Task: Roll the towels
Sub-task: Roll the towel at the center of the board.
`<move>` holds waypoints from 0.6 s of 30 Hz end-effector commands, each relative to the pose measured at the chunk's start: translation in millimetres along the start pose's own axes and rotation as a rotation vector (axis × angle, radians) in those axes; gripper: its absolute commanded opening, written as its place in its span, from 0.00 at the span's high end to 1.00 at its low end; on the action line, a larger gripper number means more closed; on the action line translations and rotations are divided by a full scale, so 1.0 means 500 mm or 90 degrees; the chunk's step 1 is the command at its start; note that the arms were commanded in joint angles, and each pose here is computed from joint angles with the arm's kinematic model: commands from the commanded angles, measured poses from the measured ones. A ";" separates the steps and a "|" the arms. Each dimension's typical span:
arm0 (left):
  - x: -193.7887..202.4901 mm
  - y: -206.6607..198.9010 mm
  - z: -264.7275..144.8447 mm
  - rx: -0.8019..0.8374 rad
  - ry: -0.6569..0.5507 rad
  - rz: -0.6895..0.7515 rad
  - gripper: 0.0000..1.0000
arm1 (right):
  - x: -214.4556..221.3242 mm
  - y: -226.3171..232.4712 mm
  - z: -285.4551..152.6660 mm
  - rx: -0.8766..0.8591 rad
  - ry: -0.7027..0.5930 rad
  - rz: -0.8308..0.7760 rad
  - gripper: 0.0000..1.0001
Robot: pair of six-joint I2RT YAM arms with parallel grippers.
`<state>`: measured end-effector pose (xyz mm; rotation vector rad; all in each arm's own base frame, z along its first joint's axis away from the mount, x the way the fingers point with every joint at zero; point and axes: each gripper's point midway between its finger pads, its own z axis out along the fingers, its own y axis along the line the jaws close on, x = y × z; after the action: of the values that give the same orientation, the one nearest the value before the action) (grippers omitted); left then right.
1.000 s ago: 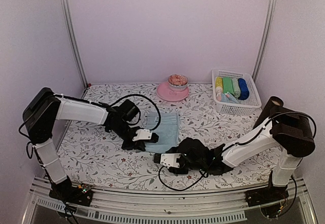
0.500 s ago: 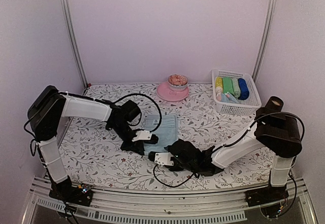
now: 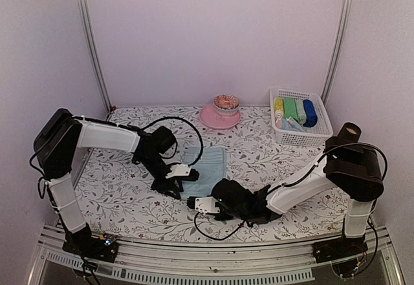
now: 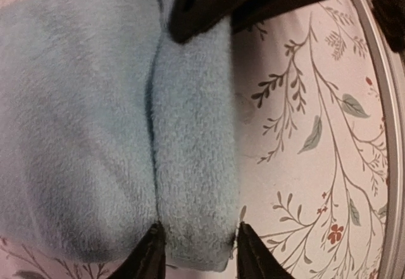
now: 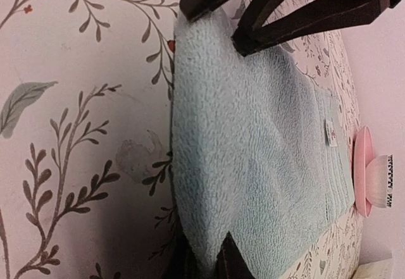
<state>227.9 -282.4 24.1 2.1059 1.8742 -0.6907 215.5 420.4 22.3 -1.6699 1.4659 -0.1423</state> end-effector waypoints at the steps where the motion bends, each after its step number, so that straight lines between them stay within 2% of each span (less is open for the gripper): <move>1: -0.008 0.038 -0.060 -0.102 -0.033 0.003 0.53 | -0.002 0.032 0.003 -0.096 0.011 0.049 0.92; 4: -0.013 0.050 -0.094 -0.180 -0.055 0.024 0.42 | -0.001 0.030 -0.003 -0.158 0.014 0.105 0.93; 7: -0.021 0.047 -0.128 -0.257 -0.090 0.061 0.38 | -0.003 0.016 -0.007 -0.220 0.015 0.176 0.93; 12: -0.027 0.032 -0.164 -0.355 -0.137 0.119 0.38 | -0.011 0.002 -0.006 -0.312 0.021 0.269 0.94; 18: -0.021 0.012 -0.175 -0.430 -0.148 0.180 0.45 | -0.020 0.002 -0.007 -0.437 0.030 0.362 0.93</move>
<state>237.2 -247.6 86.7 1.7689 1.5159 -0.2970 229.2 428.6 36.0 -1.6522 1.9374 0.4659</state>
